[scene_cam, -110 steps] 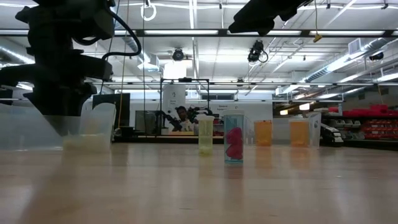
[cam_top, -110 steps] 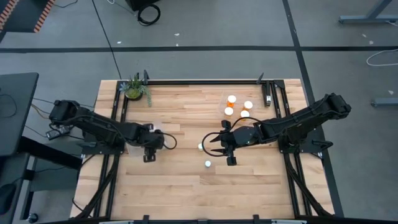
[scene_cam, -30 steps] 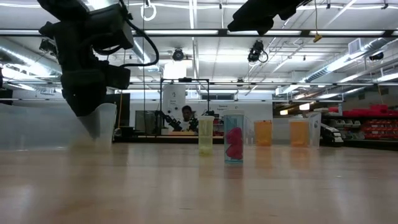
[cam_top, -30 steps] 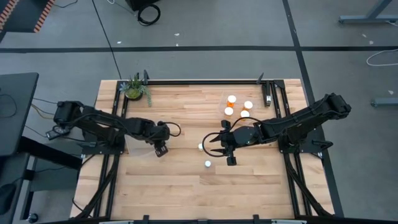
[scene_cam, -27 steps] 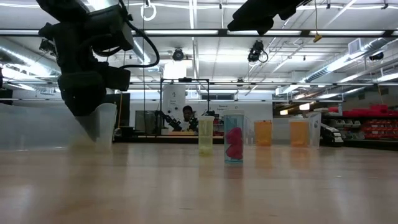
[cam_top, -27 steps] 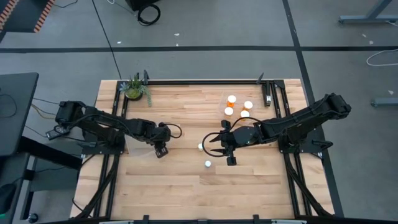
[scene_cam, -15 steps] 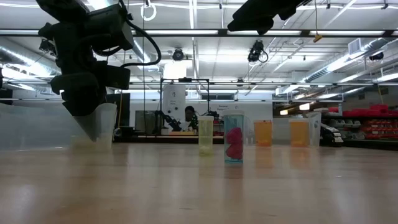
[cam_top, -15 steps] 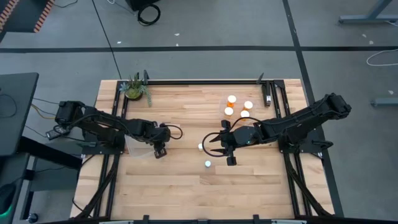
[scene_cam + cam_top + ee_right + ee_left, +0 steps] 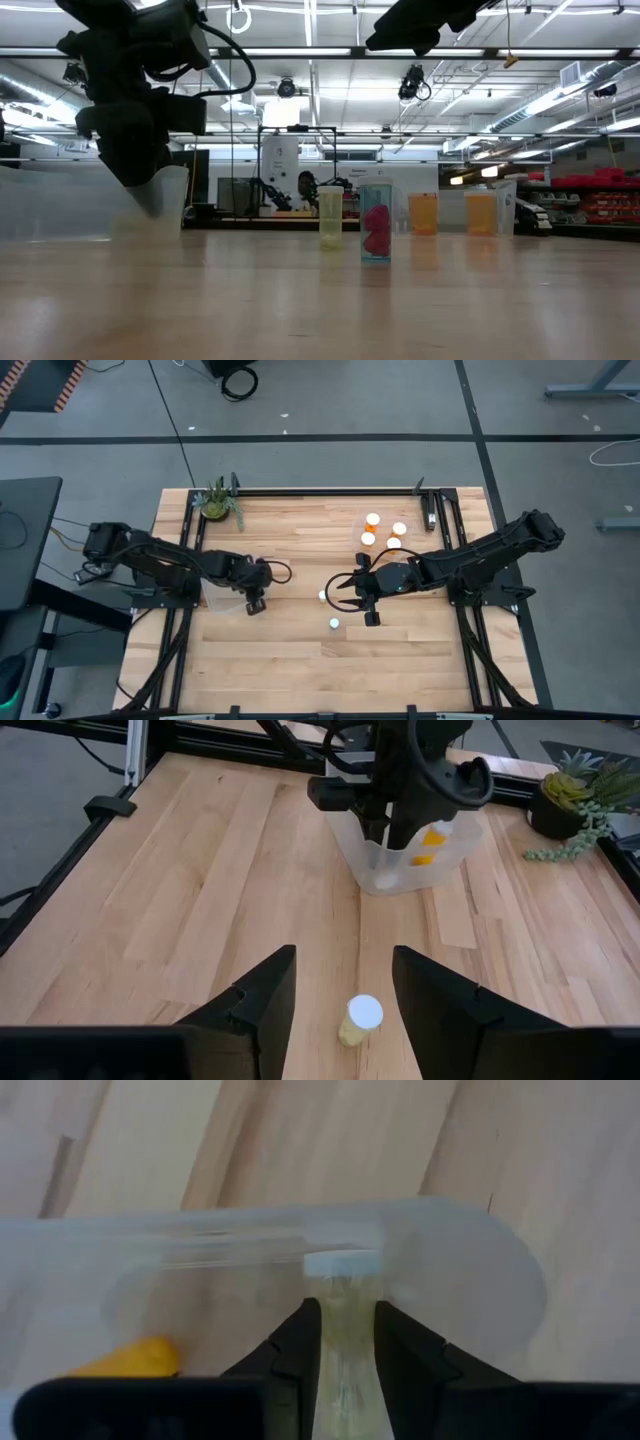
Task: Pick and place medicine bottles into bin by pill shape (circle, oval)
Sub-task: Adjust the small yellow pill bottle in the left transparent bin, then adjust the small orange pill bottle in the left transparent bin
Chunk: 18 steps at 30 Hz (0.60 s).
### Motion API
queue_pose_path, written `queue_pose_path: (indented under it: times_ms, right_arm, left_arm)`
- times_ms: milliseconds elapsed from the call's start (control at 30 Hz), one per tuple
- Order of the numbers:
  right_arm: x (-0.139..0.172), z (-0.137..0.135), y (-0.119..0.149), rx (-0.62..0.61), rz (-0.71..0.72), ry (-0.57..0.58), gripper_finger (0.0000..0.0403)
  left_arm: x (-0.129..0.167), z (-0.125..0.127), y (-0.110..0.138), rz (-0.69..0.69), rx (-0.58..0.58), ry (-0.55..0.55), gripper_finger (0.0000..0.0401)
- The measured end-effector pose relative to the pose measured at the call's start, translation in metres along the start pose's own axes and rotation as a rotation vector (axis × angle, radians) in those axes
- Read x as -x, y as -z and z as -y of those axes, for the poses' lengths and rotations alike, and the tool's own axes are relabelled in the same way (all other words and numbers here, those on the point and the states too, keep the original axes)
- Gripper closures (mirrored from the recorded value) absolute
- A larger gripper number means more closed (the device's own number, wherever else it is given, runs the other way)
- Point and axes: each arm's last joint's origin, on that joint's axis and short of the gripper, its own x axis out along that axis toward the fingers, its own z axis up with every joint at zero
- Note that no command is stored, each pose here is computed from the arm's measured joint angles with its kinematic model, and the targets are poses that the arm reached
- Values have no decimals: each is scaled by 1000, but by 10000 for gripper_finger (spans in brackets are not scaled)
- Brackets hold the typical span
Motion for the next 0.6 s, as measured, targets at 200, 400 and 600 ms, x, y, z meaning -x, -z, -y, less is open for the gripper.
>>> queue_pose_path:
  times_ms: [200, 400, 600]
  right_arm:
    - [0, 0, 0, -1, -1, 0, 228]
    - [0, 0, 0, -3, 0, 0, 228]
    - [0, 0, 0, -6, 1, 0, 228]
  left_arm:
    - [4, -1, 1, 0, 1, -3, 313]
    - [14, -2, 1, -29, 0, -17, 327]
    - [23, 0, -5, -19, 20, -8, 356]
